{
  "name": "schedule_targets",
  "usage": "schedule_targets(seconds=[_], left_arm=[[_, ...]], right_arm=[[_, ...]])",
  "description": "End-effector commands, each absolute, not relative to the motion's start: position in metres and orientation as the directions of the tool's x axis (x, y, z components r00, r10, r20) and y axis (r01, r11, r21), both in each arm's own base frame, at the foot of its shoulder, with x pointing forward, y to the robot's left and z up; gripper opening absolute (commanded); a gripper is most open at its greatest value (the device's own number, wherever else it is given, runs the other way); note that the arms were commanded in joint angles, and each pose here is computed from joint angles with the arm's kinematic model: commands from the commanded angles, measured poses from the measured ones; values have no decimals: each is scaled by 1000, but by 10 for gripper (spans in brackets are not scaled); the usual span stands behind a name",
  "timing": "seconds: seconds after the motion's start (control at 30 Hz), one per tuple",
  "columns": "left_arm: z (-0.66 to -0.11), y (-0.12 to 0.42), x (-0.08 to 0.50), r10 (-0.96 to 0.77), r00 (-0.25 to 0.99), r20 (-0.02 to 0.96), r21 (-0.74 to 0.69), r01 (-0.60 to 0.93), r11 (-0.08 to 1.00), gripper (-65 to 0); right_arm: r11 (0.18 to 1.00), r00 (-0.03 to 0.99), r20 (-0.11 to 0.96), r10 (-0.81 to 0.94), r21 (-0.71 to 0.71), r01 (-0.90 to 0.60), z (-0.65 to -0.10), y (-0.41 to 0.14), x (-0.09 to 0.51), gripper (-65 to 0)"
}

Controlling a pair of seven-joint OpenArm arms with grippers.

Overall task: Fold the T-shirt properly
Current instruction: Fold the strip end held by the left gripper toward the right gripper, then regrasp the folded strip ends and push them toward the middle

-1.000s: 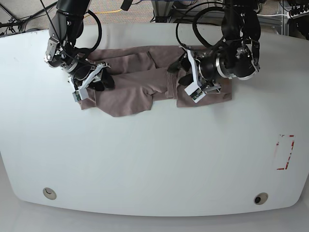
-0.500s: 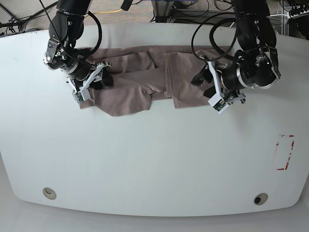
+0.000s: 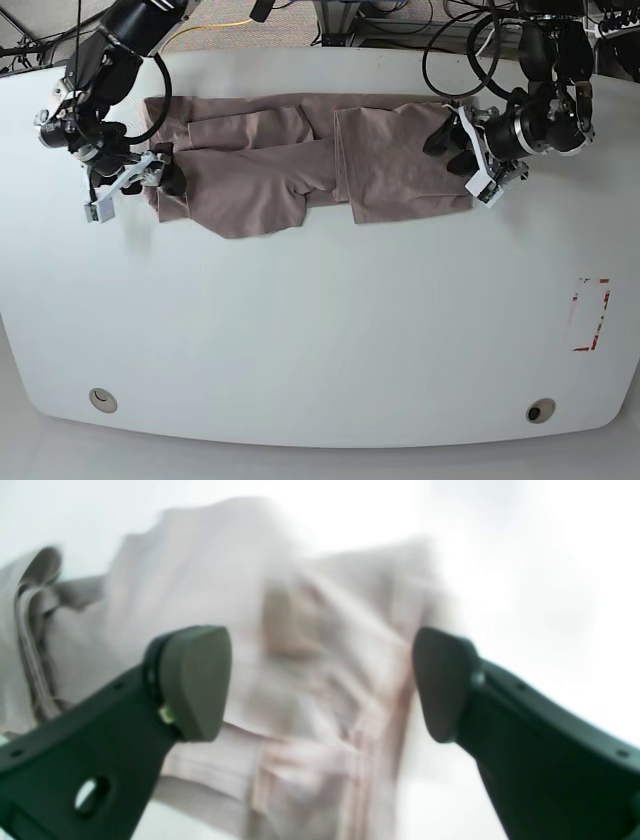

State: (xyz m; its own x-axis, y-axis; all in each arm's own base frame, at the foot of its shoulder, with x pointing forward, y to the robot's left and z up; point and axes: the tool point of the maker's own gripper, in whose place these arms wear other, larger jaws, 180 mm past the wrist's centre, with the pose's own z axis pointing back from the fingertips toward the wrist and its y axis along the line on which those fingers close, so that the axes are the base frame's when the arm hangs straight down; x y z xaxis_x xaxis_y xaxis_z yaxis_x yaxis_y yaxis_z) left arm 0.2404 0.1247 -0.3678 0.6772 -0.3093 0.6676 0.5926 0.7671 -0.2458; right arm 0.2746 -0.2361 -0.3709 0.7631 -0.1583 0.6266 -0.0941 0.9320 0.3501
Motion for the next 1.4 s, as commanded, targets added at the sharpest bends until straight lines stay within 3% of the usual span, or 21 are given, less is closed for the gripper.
schedule_targets(seconds=[0.0, 0.4, 0.63, 0.83, 0.9, 1.13, 1.37], left_arm=[[-376, 131, 243, -268, 697, 665, -278, 564, 777, -357], [-386, 134, 243, -223, 719, 659, -314, 532, 786, -357], [-386, 134, 243, -226, 717, 659, -313, 535, 785, -357], [-386, 134, 244, -216, 720, 659, -317, 527, 789, -357], [-385, 126, 247, -228, 712, 665, -319, 546, 775, -357], [-389, 86, 247, -299, 686, 664, -336, 630, 700, -357], [-407, 59, 259, -292, 713, 638, -371, 616, 695, -357]], right_arm=[[918, 712, 670, -211, 386, -91, -355, -253, 286, -111], [854, 746, 561, -360, 520, 21, -389, -281, 265, -111], [815, 797, 503, -335, 579, -24, -411, -231, 256, -111], [812, 797, 520, -308, 580, -64, -410, -200, 252, -124], [831, 792, 545, -274, 549, -91, -404, -196, 255, -185], [869, 754, 623, -208, 472, -150, -378, -197, 267, -621], [928, 708, 694, -133, 338, -158, -338, -225, 271, -650]])
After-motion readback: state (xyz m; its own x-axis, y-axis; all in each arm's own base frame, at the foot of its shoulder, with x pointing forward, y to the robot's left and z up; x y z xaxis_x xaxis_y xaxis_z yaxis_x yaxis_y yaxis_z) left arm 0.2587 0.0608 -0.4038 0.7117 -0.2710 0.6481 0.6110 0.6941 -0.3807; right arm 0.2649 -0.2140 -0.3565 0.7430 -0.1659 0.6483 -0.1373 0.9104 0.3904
